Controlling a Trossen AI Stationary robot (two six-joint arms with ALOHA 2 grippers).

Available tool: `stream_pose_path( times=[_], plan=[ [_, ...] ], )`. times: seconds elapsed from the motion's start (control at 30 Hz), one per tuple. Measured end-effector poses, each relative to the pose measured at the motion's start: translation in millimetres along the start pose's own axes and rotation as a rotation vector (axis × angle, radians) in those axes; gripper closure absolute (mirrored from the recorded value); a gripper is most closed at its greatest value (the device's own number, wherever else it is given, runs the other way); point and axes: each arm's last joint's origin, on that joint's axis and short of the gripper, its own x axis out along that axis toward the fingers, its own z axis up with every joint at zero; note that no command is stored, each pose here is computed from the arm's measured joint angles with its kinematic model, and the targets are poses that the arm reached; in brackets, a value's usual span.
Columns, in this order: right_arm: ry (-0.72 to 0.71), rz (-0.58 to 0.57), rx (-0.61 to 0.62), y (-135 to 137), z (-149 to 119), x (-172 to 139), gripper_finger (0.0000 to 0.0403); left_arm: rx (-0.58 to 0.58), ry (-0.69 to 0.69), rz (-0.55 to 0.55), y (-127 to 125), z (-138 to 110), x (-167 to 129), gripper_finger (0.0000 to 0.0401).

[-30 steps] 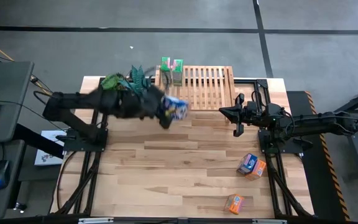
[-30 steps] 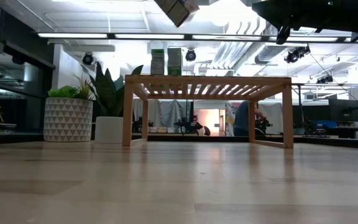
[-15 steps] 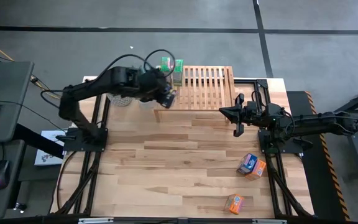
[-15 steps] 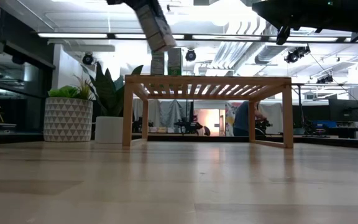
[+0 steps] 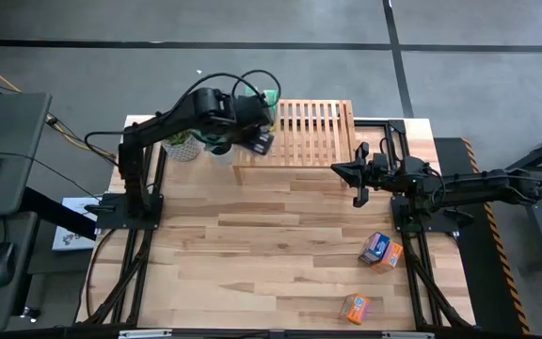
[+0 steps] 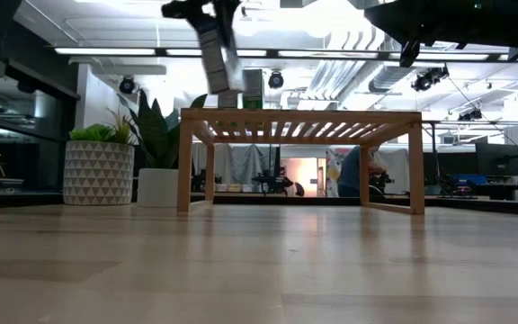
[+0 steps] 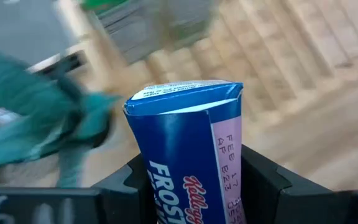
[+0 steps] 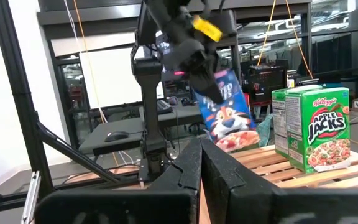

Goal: Stack cereal on shelf
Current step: Put the bottom blue cereal box on the shelf

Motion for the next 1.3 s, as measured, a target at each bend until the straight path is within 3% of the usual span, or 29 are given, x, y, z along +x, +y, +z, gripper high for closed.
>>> stream_pose_path(
  times=[0.3, 0.67, 0.97, 1.3],
  plan=[
    [0.001, 0.0, 0.006, 0, 0, 0, 0.0402, -0.009, -0.079, 0.087, -1, 2, 7, 0.025],
    [0.007, 0.0, 0.01, 0, -1, 0, 0.0402, 0.035, -0.019, 0.069, -9, 2, 19, 0.025],
    [0.007, 0.0, 0.011, 0, -1, 0, 0.0402, -0.003, -0.025, 0.079, -7, 3, 20, 0.025],
    [0.009, 0.004, 0.027, 0, -1, 0, 0.0402, -0.01, 0.064, 0.125, 2, -4, 43, 0.0249]
  ],
)
